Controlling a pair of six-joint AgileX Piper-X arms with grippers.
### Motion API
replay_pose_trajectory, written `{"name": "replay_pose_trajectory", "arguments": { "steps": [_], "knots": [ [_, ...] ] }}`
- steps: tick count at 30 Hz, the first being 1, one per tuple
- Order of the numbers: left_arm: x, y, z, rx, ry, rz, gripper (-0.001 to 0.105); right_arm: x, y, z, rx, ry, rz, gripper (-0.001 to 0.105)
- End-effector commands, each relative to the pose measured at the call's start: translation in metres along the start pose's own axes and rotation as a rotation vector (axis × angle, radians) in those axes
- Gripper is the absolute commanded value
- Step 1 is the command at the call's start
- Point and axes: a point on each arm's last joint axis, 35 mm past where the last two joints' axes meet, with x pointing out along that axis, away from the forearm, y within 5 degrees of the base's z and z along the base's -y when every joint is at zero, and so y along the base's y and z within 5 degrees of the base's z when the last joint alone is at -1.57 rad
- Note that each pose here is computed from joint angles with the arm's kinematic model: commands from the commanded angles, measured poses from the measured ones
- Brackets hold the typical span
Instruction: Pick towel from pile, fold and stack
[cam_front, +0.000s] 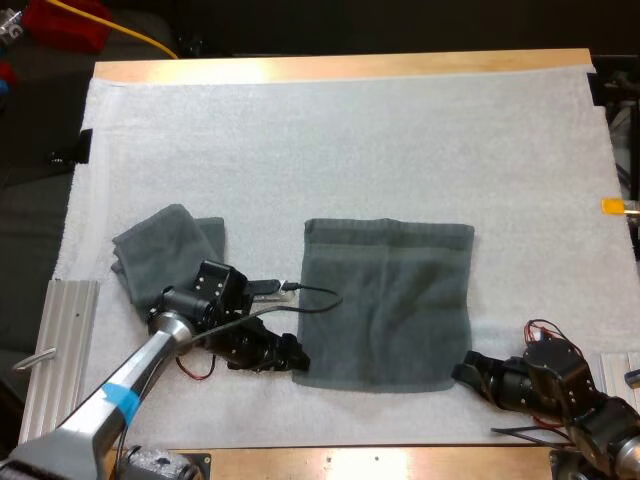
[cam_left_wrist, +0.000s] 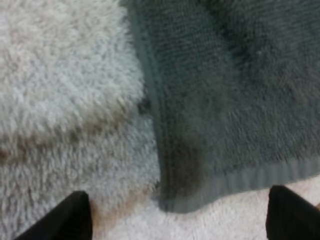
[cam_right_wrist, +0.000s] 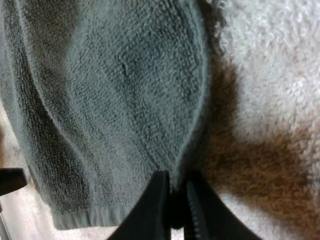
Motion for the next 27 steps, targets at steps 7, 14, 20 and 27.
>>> {"name": "replay_pose_trajectory", "arguments": {
  "steps": [7,14,20,27],
  "knots": [
    [0.015,0.004,0.008,-0.011,0.049,-0.063,0.069,0.001,-0.002,-0.001,0.000,0.011,-0.006,0.001],
    [0.026,0.008,0.011,-0.044,0.117,-0.133,0.069,0.001,-0.002,-0.001,0.000,0.015,-0.002,0.001],
    [0.041,0.002,0.004,-0.018,0.196,-0.116,0.069,0.001,-0.002,-0.001,0.000,0.016,-0.002,0.001],
    [0.052,-0.010,-0.003,0.052,0.219,-0.043,0.069,0.001,-0.002,-0.002,0.000,0.024,0.006,0.001]
  ]
}}
